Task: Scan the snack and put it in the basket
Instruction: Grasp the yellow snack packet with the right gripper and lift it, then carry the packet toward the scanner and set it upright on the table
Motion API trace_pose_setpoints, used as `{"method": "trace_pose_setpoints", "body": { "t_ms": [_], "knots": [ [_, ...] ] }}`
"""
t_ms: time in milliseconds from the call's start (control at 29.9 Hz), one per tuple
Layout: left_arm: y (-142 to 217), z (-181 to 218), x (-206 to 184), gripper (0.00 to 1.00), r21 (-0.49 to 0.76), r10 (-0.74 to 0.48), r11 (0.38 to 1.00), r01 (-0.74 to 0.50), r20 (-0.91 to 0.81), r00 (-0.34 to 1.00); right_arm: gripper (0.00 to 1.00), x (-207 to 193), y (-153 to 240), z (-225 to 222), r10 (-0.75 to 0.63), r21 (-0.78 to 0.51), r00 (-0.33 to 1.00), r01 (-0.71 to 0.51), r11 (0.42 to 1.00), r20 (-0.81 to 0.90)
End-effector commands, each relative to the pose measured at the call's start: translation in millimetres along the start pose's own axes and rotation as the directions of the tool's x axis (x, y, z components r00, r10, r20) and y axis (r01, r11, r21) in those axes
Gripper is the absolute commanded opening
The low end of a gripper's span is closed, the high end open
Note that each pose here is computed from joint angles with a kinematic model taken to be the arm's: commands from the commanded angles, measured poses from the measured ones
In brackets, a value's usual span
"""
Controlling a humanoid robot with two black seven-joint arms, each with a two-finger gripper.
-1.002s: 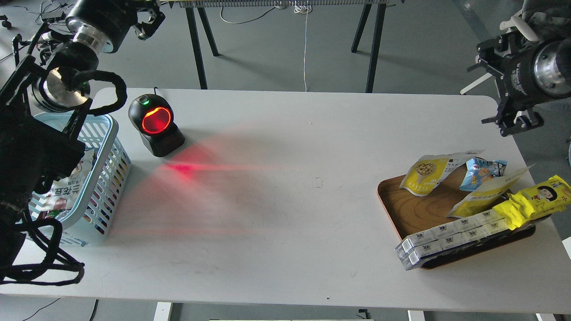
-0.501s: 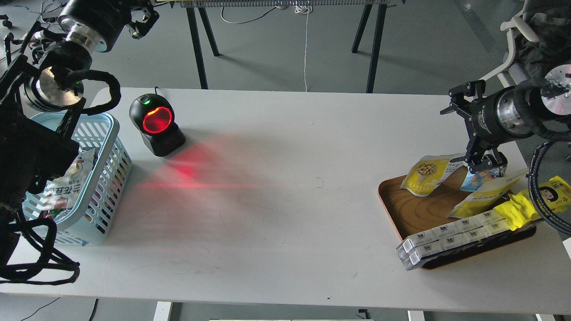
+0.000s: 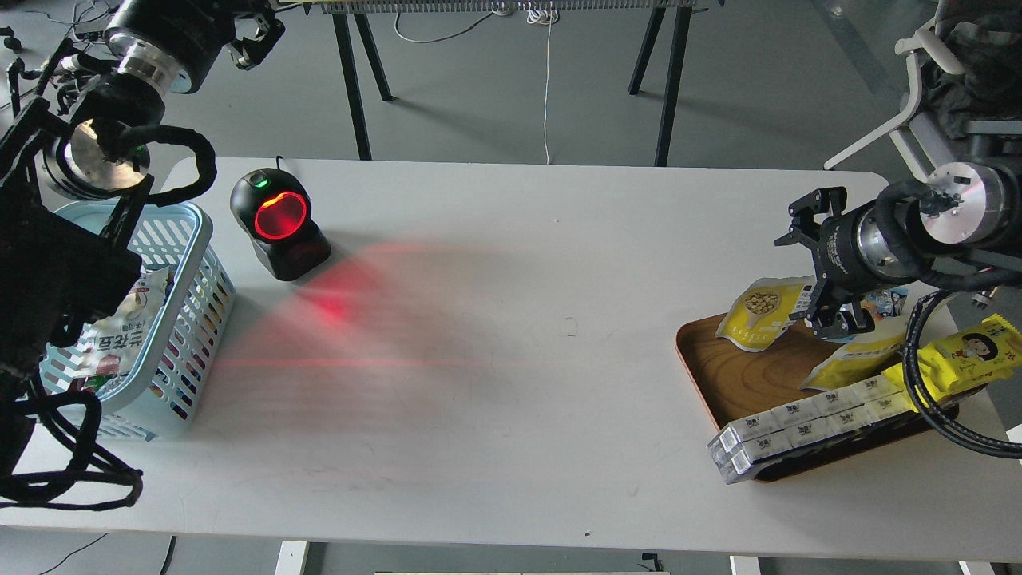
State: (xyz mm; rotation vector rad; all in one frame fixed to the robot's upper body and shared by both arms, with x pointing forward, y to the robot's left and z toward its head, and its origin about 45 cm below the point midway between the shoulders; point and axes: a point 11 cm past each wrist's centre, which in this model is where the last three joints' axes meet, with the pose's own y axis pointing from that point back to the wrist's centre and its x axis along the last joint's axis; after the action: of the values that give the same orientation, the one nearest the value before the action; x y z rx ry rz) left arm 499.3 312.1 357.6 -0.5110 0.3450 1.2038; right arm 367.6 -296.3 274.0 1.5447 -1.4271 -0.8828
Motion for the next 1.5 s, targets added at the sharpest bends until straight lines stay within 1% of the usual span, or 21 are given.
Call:
{"method": "trace_pose_setpoints", "body": {
  "t_ms": [0,67,134,200,301,601,768,968,1035,1169,1302,1469],
  "knots": [
    [0.7,-0.7,1.8,1.0,0.001,0.005,1.0,-0.005,0.001,1.0,0.3,-0.3,-4.2,-1.5,0.024,0.006,1.0,-0.024,1.0,-0.015],
    [0.2,-0.7,0.9,1.0,0.0,0.003,1.0,-0.003,0.0,1.0,0.25,2.6,-7.6,-3.6,0.048,0.008,0.999,-0.048,0.999,-0.006],
    [0.5,-1.3,1.4,1.0,0.001,0.004,1.0,-0.004,0.0,1.0,0.24,3.7,-8.1,-4.1,0.054,0.009,0.999,-0.054,0.998,-0.004],
    [0.5,-1.3,1.4,1.0,0.001,0.004,1.0,-0.004,0.0,1.0,0.13,4.3,-8.4,-3.6,0.054,0.008,0.999,-0.054,0.999,-0.005],
    [0.7,-1.5,2.5,1.0,0.002,0.007,1.0,-0.007,-0.001,1.0,0.01,3.3,-8.4,-3.1,0.05,0.007,0.999,-0.05,0.999,-0.009],
    [0.9,-1.7,3.8,1.0,0.003,0.013,1.0,-0.013,0.001,1.0,0.0,-6.1,-0.3,-12.6,0.041,0.043,0.999,-0.04,0.998,-0.006],
    [0.9,-2.1,3.9,1.0,0.004,0.015,1.0,-0.015,0.002,1.0,0.0,-20.7,14.0,-20.2,0.002,0.078,1.0,-0.001,0.997,-0.013],
    [0.9,-2.1,4.1,1.0,0.004,0.016,1.0,-0.016,0.002,1.0,0.0,-30.0,30.5,-38.6,-0.005,0.133,1.0,0.009,0.991,-0.029],
    [0.9,-2.1,4.3,1.0,0.004,0.018,1.0,-0.018,0.0,1.0,0.0,-41.5,40.5,-50.5,-0.03,0.171,0.999,0.036,0.985,-0.035],
    [0.6,-2.0,3.8,1.0,0.004,0.018,1.0,-0.018,0.003,1.0,0.0,-64.3,44.5,-68.7,-0.043,0.21,0.998,0.053,0.976,-0.052],
    [0.6,-2.0,3.8,1.0,0.004,0.018,1.0,-0.018,0.003,1.0,0.0,-104.0,32.6,-82.2,-0.053,0.216,0.992,0.076,0.973,-0.111],
    [0.8,-1.6,4.3,1.0,0.005,0.019,1.0,-0.019,0.004,1.0,0.0,-151.2,19.0,-83.3,-0.092,0.201,0.981,0.127,0.971,-0.171]
  ]
}}
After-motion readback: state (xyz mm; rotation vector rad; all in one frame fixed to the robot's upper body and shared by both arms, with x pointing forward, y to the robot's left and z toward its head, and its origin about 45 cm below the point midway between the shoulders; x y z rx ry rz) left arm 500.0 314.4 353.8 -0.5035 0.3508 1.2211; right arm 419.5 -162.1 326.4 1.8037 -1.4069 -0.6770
